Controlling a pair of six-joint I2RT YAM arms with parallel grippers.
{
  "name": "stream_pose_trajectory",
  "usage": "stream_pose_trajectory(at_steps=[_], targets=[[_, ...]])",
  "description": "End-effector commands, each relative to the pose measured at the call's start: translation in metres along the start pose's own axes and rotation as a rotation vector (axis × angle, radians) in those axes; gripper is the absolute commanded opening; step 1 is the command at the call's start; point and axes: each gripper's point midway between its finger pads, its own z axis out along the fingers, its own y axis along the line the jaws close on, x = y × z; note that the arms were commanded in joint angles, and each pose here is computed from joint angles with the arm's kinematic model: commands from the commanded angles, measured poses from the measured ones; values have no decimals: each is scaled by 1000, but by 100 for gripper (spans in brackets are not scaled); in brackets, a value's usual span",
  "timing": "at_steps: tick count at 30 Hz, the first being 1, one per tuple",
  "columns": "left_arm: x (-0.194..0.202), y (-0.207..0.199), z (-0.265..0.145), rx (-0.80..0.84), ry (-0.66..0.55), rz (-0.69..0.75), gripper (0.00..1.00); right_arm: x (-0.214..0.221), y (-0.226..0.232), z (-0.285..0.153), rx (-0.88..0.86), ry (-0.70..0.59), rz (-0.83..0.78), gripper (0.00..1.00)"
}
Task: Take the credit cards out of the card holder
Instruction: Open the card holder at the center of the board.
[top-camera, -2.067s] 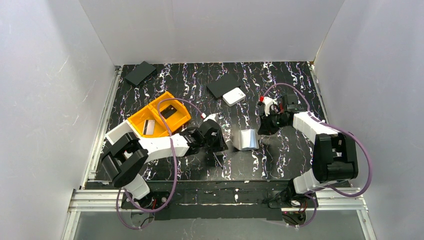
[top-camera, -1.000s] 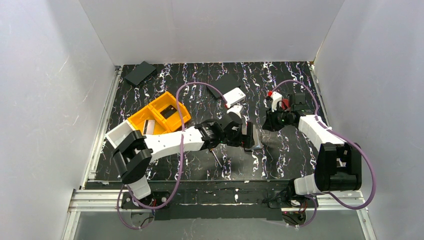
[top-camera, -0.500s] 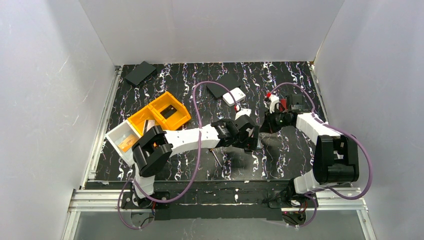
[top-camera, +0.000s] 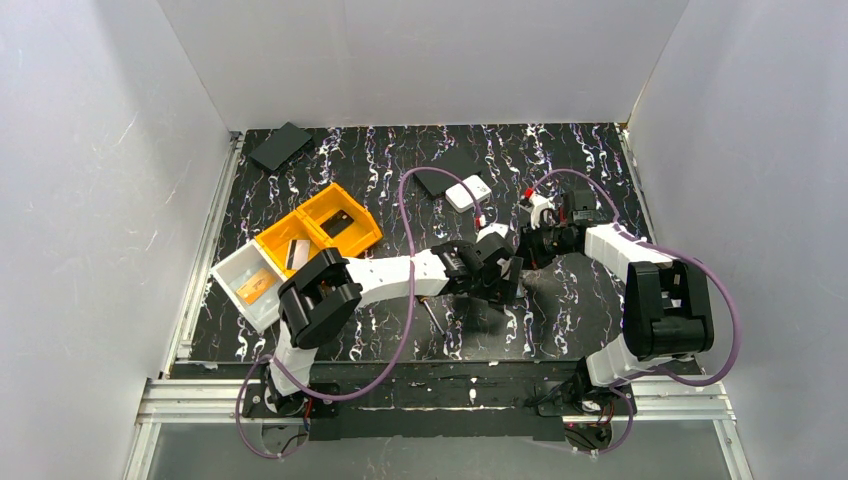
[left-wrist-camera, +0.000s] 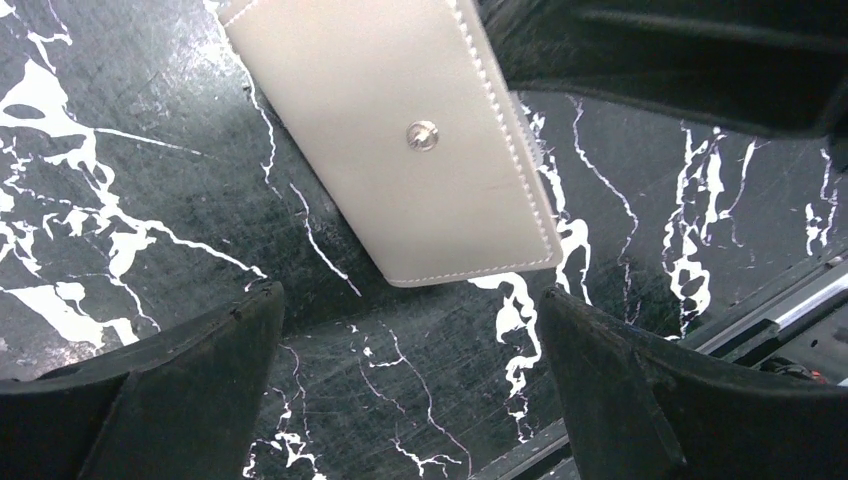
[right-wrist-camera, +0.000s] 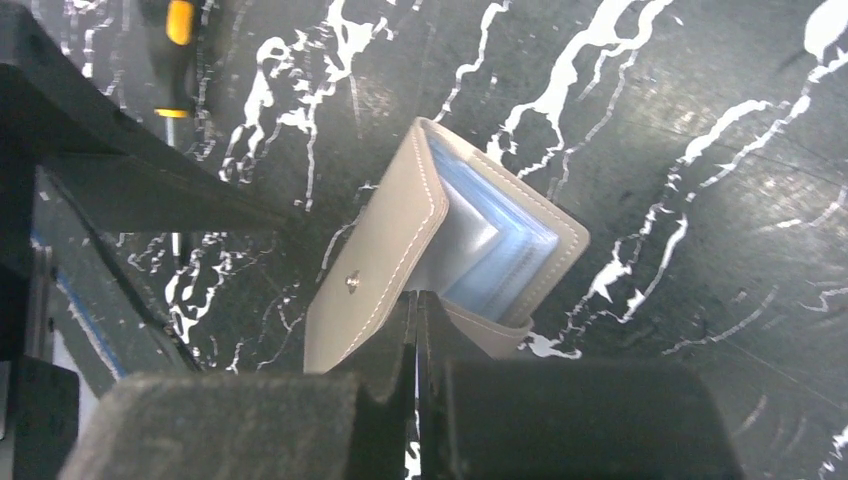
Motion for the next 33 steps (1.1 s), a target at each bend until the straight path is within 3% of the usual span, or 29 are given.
stream_pose_trajectory(at_steps=[1, 13, 18, 20, 24, 27, 33], targets=[[-19, -14, -9, 25, -42, 2, 98, -11, 25, -1, -135, -43, -14, 1], [-28, -2, -14, -20, -69, -77, 96, -7, 51, 6, -294, -41, 9, 1], [-21, 19, -9, -52, -51, -129, 73, -5, 49, 9, -288, -28, 17, 1], [-20, 25, -10, -50, -53, -144, 47, -5, 45, 9, -264, -20, 9, 1], [-17, 33, -9, -31, -33, -177, 23, -3, 28, 8, -154, 1, -27, 1], [-11, 40, -7, -18, -21, -218, 17, 0, 13, 7, -64, 14, -47, 3], [-8, 37, -7, 91, -23, -320, 18, 11, 0, 11, 2, 67, -64, 5]])
